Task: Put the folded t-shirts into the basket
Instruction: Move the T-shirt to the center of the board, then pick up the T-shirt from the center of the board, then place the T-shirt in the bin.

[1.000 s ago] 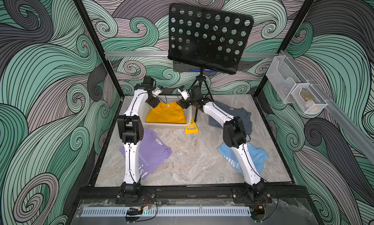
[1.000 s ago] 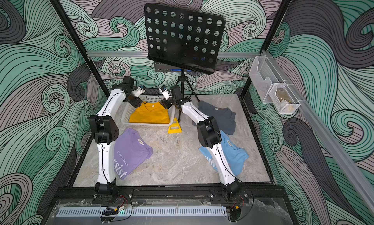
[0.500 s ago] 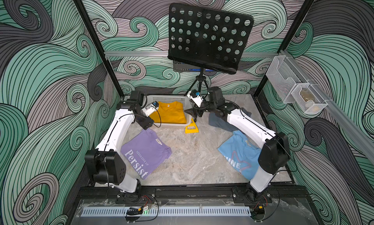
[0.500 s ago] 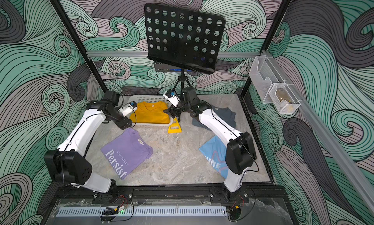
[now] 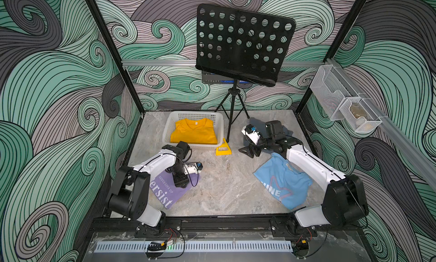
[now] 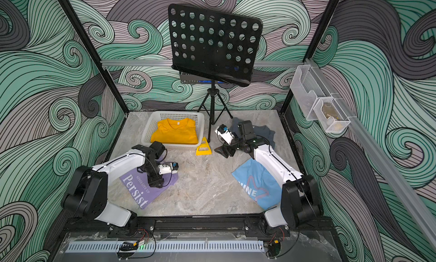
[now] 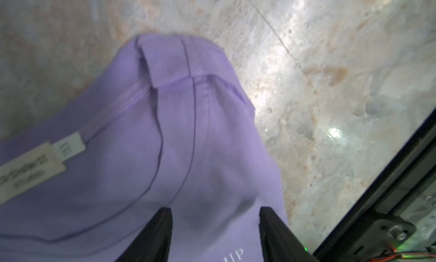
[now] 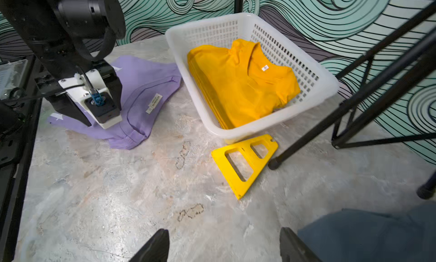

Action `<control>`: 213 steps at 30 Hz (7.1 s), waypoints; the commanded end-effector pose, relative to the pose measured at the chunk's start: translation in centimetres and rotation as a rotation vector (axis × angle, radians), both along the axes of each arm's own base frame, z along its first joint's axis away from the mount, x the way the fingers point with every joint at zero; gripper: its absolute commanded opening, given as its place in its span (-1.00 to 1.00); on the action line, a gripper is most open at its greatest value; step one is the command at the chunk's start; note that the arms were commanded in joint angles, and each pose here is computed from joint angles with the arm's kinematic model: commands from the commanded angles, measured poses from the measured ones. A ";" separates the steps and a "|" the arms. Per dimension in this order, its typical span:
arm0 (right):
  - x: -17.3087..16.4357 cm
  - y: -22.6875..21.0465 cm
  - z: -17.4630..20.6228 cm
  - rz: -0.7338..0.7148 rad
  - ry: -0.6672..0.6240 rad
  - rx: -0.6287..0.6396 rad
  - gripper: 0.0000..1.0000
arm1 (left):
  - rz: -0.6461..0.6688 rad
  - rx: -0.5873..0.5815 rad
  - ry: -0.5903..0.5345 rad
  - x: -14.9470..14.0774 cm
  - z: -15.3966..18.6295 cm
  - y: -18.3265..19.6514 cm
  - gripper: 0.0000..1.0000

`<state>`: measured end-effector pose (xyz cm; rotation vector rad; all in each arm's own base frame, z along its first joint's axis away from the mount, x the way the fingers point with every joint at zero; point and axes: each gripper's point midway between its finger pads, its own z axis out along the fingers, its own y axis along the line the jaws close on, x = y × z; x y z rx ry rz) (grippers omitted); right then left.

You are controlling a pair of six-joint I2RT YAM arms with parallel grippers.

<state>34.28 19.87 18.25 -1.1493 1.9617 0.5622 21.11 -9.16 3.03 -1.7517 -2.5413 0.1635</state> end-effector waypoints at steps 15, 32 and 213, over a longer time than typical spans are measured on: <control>-0.5 -7.9 -3.2 -0.192 0.057 -0.113 0.55 | 0.285 -0.223 0.178 2.9 0.6 -20.6 -0.07; -5.4 0.6 -11.0 0.094 0.251 -0.152 0.48 | 0.043 -0.058 -0.065 1.8 2.4 -5.2 0.24; 23.9 15.9 -1.3 -0.241 -0.174 0.000 0.05 | 0.596 0.109 -0.730 37.9 12.0 7.6 0.30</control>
